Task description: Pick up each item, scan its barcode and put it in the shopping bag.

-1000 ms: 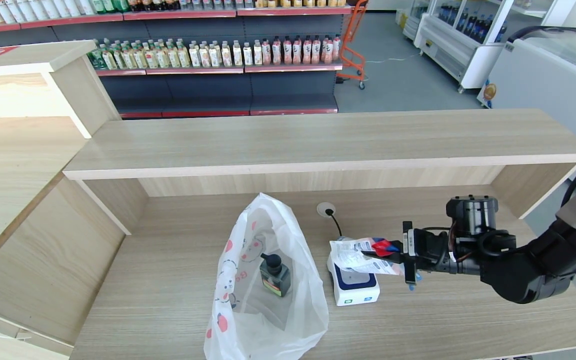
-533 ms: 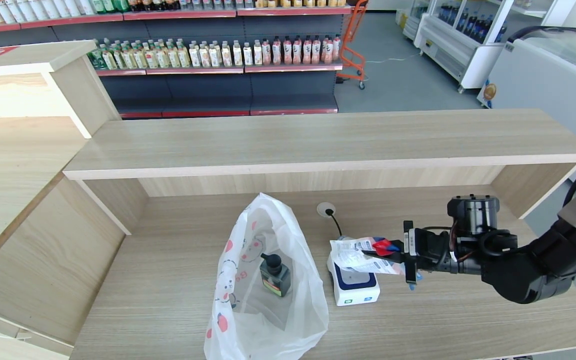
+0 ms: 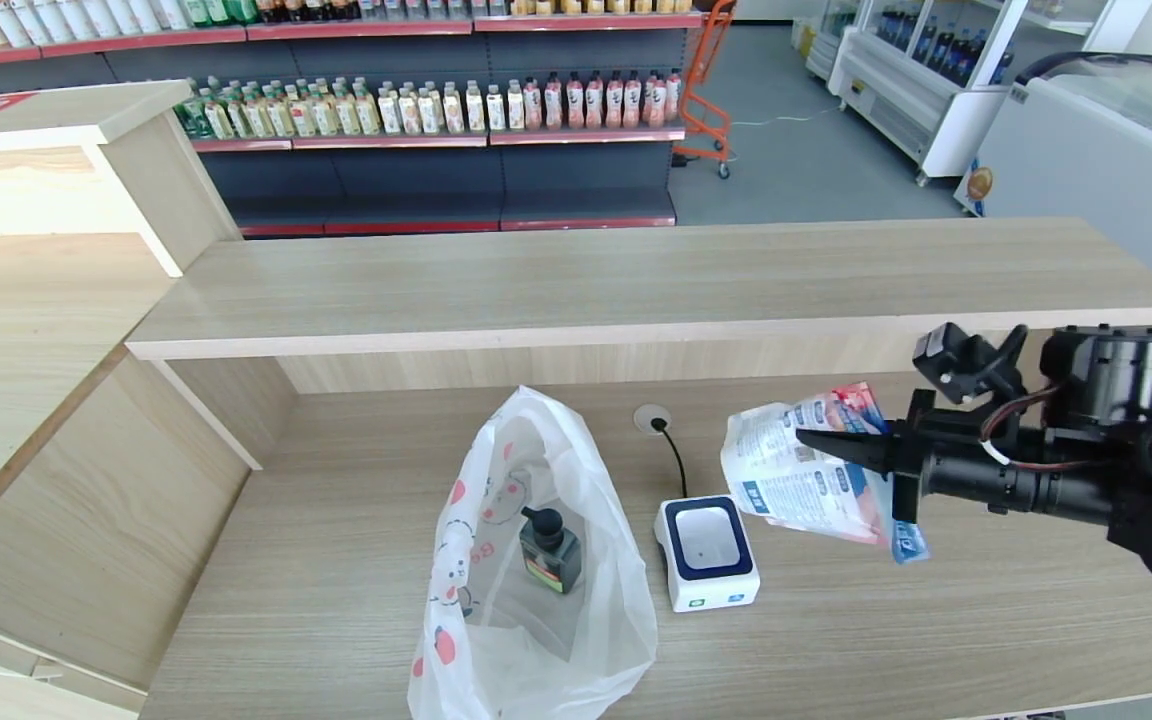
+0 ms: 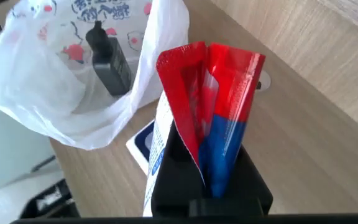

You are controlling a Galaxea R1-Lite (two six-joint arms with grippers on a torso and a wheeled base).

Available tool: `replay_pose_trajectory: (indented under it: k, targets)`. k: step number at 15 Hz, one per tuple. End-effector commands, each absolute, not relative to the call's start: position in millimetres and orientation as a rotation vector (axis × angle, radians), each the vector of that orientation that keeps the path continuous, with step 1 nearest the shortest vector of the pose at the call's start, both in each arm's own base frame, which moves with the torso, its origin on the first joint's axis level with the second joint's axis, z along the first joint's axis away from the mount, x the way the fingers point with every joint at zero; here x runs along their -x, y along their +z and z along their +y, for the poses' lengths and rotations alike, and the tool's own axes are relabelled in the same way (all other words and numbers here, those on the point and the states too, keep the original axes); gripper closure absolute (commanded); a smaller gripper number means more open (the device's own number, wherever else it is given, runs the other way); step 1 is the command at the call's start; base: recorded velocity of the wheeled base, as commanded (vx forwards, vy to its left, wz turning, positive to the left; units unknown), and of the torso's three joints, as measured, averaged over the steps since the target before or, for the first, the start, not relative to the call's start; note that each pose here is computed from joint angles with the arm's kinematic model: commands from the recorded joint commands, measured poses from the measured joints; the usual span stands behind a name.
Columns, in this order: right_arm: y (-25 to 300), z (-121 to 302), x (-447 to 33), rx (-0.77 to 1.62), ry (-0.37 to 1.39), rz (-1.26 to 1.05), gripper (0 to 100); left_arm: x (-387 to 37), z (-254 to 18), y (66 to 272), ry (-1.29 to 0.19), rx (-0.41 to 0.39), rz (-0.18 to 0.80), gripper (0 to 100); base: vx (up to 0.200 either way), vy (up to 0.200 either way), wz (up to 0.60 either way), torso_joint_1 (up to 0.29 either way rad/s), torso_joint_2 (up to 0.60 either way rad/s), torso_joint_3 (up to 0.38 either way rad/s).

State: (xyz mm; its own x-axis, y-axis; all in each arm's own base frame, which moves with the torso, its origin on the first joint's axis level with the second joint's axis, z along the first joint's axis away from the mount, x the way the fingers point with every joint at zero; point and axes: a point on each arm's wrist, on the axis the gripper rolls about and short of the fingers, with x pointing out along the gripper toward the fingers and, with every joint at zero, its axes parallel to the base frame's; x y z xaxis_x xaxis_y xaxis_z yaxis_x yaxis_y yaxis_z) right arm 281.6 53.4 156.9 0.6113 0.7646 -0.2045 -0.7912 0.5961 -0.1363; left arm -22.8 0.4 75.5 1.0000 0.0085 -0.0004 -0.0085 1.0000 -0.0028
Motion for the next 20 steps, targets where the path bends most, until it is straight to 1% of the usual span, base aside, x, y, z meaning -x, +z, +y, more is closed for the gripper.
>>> replay_pose_trajectory:
  k: [1, 2, 5, 8, 12, 15, 19, 20]
  targets:
    - [202.9, 53.1, -217.1, -0.028, 0.786, 0.149, 100, 22.8, 0.4, 75.5, 0.009, 0.003, 0.000, 0, 0.000, 0.000, 0.00, 0.000, 0.00, 0.000]
    - [201.8, 54.9, -203.5, -0.122, 0.769, 0.201, 100, 22.8, 0.4, 75.5, 0.009, 0.003, 0.000, 0, 0.000, 0.000, 0.00, 0.000, 0.00, 0.000]
    - [190.7, 50.3, -176.7, -0.223, 0.752, 0.261, 100, 22.8, 0.4, 75.5, 0.009, 0.003, 0.000, 0, 0.000, 0.000, 0.00, 0.000, 0.00, 0.000]
    - [187.3, 47.7, -162.3, -0.260, 0.750, 0.290, 100, 22.8, 0.4, 75.5, 0.009, 0.003, 0.000, 0, 0.000, 0.000, 0.00, 0.000, 0.00, 0.000]
    - [191.0, 44.5, -148.9, -0.276, 0.743, 0.305, 100, 22.8, 0.4, 75.5, 0.009, 0.005, 0.000, 0, 0.000, 0.000, 0.00, 0.000, 0.00, 0.000]
    - [191.8, 43.6, -144.7, -0.279, 0.743, 0.309, 100, 22.8, 0.4, 75.5, 0.009, 0.002, 0.000, 0, -0.200, 0.000, 0.00, 0.009, 0.00, 0.004]
    - [193.0, 42.3, -138.3, -0.314, 0.737, 0.343, 100, 22.8, 0.4, 75.5, 0.009, 0.003, 0.000, 0, 0.000, 0.000, 0.00, 0.000, 0.00, 0.000]
    - [193.2, 42.2, -138.0, -0.314, 0.738, 0.341, 100, 22.8, 0.4, 75.5, 0.009, 0.005, 0.000, 0, -0.200, 0.000, 0.00, 0.022, 0.01, 0.002]
